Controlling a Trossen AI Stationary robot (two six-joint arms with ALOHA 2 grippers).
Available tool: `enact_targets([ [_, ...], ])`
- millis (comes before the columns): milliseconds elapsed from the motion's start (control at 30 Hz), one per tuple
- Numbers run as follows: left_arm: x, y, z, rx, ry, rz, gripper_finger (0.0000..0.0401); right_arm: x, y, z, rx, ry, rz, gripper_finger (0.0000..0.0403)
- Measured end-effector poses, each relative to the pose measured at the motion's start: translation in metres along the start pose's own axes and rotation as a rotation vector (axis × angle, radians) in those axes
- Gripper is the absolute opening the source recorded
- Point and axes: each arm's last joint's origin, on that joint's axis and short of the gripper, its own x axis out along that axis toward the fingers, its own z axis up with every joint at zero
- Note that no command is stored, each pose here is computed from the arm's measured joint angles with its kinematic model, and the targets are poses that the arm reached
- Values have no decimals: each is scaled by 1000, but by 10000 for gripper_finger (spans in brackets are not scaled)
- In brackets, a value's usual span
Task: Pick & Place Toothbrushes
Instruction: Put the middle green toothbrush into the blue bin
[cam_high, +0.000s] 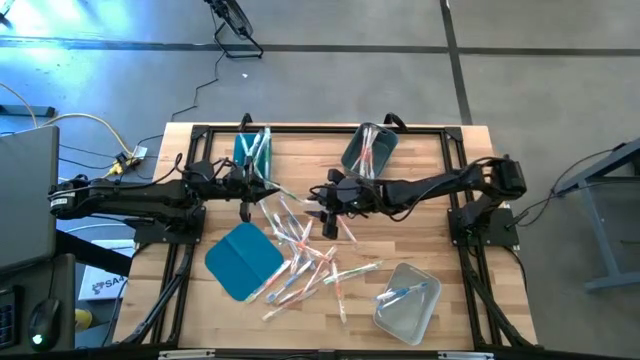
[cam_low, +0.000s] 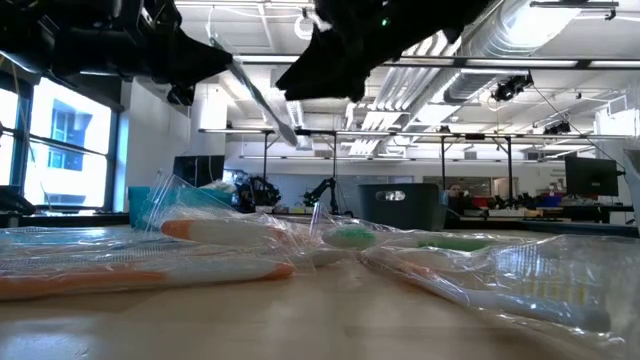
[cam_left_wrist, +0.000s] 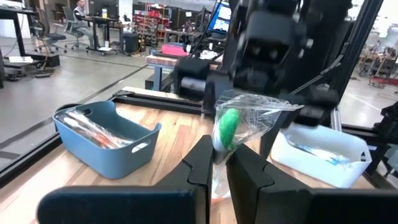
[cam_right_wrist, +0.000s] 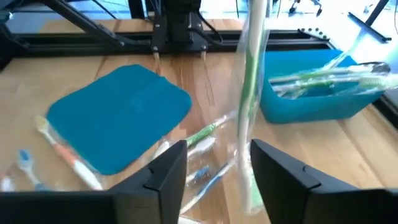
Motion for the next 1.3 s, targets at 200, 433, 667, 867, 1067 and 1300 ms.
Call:
enact_targets([
  [200, 0, 0, -1, 12, 7, 0, 26, -37, -3, 14, -7, 57, -1, 196],
  [433, 0, 0, -1, 12, 6, 1, 26, -73, -8, 20, 69, 141, -17, 191],
  [667, 0, 0, -1, 12, 6, 5, 26, -79, -8, 18, 136, 180, -19, 130],
  [867, 0, 0, -1, 12, 8, 6, 26, -75, -9, 15, 107, 195, -31, 64],
  [1067, 0, 0, -1, 10, 12, 7, 26, -75, -10, 17, 115, 174, -29, 30],
  [1300, 0, 0, -1, 5, 12, 9, 26, -75, -9, 17, 69, 172, -21, 23],
])
